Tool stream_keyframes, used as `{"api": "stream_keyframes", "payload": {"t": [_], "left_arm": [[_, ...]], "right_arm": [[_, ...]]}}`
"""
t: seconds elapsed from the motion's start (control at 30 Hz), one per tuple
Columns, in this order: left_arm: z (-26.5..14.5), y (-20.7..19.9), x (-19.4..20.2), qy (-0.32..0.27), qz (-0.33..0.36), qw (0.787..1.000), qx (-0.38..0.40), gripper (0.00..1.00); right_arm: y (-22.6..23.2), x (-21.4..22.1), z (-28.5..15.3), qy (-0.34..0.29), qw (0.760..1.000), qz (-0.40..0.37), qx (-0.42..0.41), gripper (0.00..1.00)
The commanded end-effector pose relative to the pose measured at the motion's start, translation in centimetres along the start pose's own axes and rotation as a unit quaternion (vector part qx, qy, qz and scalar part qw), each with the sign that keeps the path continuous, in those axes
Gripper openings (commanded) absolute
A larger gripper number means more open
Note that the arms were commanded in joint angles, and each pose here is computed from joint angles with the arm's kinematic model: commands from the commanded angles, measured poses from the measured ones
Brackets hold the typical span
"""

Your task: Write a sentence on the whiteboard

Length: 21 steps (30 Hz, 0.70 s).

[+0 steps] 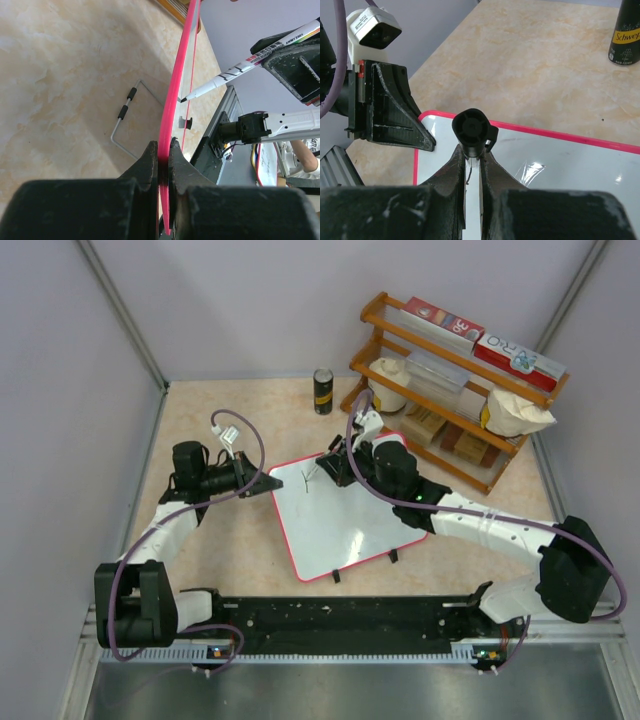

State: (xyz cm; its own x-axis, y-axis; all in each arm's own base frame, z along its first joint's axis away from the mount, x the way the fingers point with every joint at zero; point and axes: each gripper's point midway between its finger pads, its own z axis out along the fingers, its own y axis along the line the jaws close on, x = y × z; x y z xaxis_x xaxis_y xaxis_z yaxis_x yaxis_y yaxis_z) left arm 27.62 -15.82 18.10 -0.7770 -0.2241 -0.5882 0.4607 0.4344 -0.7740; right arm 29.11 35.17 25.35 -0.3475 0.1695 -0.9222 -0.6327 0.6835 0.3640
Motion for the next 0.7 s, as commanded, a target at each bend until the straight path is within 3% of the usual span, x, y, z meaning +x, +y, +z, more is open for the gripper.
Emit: {"api": "stream_keyframes", "payload": {"t": [0.0, 0.67], "left_arm": [[0.2, 2.0, 0.0, -0.012, 0.037, 0.998, -0.044, 0.00], [0.2, 2.1, 0.0, -0.011, 0.037, 0.998, -0.045, 0.00]], "right_arm": [[0.1, -0.2, -0.4, -0.003, 1.000, 0.001, -0.009, 0.00], [-2.3, 1.3, -1.2, 0.012, 0.999, -0.005, 0.043, 0.00]]}}
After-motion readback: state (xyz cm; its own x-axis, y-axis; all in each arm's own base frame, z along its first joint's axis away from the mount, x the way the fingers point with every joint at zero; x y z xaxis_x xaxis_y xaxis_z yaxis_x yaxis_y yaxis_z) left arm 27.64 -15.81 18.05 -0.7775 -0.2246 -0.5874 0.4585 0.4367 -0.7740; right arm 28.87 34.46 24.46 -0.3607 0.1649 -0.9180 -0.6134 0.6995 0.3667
